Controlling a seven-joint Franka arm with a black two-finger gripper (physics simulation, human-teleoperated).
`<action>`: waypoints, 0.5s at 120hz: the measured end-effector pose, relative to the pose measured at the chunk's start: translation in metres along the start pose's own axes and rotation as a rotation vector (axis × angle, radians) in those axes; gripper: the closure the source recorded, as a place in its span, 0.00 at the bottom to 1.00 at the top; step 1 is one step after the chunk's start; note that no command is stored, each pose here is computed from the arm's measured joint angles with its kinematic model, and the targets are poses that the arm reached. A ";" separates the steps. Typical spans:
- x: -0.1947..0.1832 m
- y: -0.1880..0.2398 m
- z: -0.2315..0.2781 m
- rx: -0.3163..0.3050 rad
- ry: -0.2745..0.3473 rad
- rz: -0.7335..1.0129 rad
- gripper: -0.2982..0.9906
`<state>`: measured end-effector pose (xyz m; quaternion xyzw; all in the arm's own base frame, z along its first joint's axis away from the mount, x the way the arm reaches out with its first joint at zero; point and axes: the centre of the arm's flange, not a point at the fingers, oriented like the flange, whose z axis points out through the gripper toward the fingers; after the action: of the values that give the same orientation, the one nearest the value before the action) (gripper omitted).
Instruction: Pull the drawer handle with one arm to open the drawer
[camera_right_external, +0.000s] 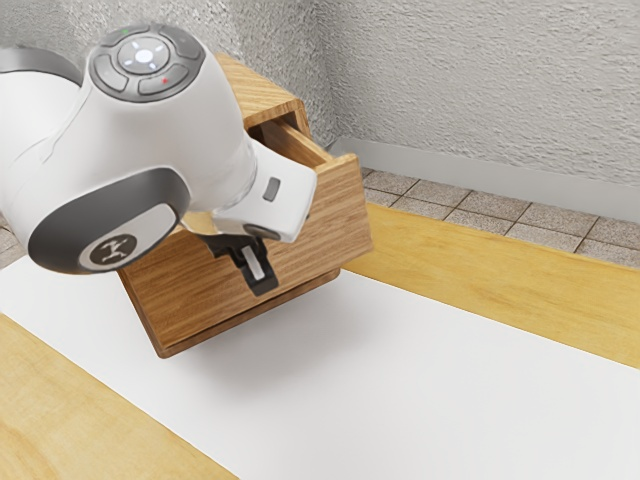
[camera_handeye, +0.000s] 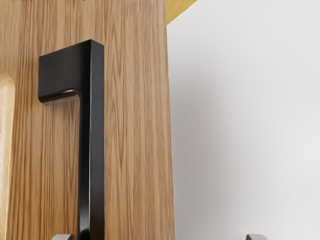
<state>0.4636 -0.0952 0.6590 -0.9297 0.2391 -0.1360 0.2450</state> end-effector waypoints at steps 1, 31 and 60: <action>0.000 0.000 0.000 0.000 0.000 0.000 0.44; 0.000 0.011 -0.007 0.005 0.012 -0.001 0.45; 0.000 0.022 -0.016 0.012 0.026 0.000 0.46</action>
<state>0.4495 -0.1184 0.6611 -0.9263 0.2417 -0.1497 0.2474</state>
